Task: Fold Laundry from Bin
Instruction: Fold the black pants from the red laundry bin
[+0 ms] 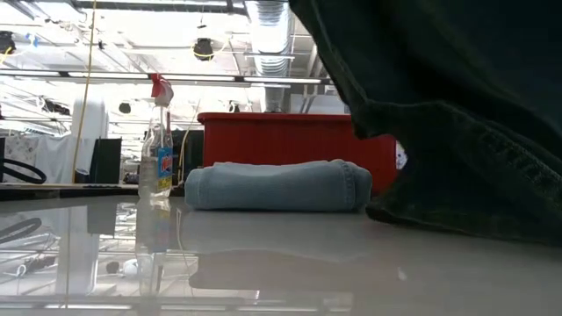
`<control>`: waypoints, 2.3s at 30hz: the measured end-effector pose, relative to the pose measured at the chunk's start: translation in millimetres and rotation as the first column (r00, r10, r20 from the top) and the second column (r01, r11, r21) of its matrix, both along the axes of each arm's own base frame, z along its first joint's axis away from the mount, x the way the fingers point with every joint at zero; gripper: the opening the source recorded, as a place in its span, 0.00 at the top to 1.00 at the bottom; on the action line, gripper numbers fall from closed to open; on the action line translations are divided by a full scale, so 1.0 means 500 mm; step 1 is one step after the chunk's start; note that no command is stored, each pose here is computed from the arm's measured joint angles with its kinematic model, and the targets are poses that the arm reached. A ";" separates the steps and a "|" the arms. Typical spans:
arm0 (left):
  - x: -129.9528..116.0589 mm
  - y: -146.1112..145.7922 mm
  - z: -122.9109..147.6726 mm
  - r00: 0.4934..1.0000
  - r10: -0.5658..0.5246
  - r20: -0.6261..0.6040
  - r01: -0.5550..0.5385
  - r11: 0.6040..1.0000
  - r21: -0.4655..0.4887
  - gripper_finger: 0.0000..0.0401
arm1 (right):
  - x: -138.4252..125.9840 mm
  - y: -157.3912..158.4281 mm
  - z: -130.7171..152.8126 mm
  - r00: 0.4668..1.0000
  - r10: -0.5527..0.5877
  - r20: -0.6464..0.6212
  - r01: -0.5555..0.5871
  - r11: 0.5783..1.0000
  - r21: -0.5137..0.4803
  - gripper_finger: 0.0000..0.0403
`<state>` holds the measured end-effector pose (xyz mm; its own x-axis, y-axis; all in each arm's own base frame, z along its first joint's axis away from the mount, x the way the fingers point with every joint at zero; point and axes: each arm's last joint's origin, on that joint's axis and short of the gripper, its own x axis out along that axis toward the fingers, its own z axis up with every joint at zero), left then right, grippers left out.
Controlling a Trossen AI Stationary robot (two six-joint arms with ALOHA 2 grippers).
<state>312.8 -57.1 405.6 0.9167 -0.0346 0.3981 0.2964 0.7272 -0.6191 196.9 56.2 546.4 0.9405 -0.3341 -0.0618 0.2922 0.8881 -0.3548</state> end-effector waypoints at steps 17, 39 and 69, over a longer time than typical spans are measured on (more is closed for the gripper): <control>-0.001 0.041 0.015 0.996 -0.035 0.086 0.058 0.959 -0.278 0.92 | 0.003 -0.005 0.001 0.999 -0.022 0.033 0.019 0.997 0.080 0.77; -0.051 0.176 0.233 0.992 0.018 0.122 0.012 0.970 -0.243 1.00 | -0.177 -0.131 0.076 0.975 0.113 0.189 -0.172 0.927 0.333 0.31; -0.029 0.174 0.167 0.965 -0.062 -0.254 -0.016 0.956 -0.292 0.99 | 0.199 -0.118 -0.077 0.881 0.146 -0.450 -0.084 0.984 0.155 0.20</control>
